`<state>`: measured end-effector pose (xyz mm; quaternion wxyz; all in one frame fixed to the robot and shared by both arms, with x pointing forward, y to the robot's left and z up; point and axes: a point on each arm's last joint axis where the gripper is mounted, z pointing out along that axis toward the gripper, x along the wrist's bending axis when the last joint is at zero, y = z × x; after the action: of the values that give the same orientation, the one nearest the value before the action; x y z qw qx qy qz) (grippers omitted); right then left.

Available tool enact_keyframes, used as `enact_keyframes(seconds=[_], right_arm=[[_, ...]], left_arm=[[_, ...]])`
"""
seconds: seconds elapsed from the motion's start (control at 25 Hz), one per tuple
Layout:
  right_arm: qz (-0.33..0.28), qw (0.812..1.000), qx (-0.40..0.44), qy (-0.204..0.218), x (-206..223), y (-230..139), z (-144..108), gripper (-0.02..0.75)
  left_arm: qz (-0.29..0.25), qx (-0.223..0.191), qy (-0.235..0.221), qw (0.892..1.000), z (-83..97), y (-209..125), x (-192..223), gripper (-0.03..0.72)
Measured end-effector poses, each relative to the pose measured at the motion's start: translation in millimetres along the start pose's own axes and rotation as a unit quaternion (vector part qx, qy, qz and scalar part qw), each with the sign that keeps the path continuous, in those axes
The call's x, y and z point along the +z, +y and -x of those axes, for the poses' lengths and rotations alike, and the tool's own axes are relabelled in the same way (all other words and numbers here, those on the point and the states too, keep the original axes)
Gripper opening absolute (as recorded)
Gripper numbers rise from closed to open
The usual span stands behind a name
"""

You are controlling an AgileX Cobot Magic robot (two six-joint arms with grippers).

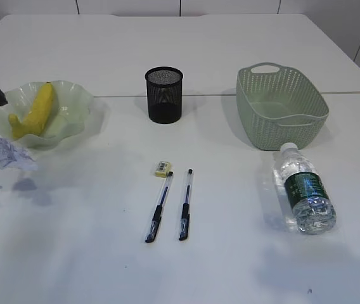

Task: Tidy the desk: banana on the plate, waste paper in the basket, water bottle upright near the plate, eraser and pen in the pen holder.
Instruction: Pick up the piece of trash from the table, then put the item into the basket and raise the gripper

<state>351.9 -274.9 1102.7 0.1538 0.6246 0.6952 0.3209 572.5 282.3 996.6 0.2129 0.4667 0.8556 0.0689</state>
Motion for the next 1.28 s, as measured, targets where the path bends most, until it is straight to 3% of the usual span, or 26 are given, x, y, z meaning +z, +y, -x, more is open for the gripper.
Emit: enact_keyframes(seconds=[0.16, 0.4, 0.56, 0.84, 0.92, 1.28], right_arm=[[0.0, 1.0, 0.0, 0.0, 0.0, 0.1, 0.0, 0.585], [0.004, 1.0, 0.016, 0.026, -0.2, 0.9, -4.7, 0.584], [0.007, 0.999, 0.026, 0.044, -0.5, 1.6, -7.9, 0.585], [0.01, 0.997, 0.036, 0.06, -0.9, 2.3, -10.9, 0.584], [0.012, 0.996, 0.045, 0.076, -1.3, 3.0, -13.7, 0.584], [0.002, 0.982, 0.067, 0.174, 10.7, 16.0, -26.6, 0.584]], left_arm=[[0.004, 0.058, -0.028, 0.998, 4.8, -3.7, -25.1, -0.001], [0.005, 0.165, -0.057, 0.985, 23.0, -24.2, -57.1, -0.001], [0.011, 0.241, -0.087, 0.967, 44.2, -46.3, -73.9, -0.002], [-0.001, 0.354, -0.129, 0.926, 73.6, -85.2, -86.8, -0.002], [-0.008, 0.373, -0.144, 0.917, 79.4, -93.9, -89.0, -0.002], [-0.05, 0.357, -0.272, 0.892, 98.9, -113.3, -100.8, -0.002]])
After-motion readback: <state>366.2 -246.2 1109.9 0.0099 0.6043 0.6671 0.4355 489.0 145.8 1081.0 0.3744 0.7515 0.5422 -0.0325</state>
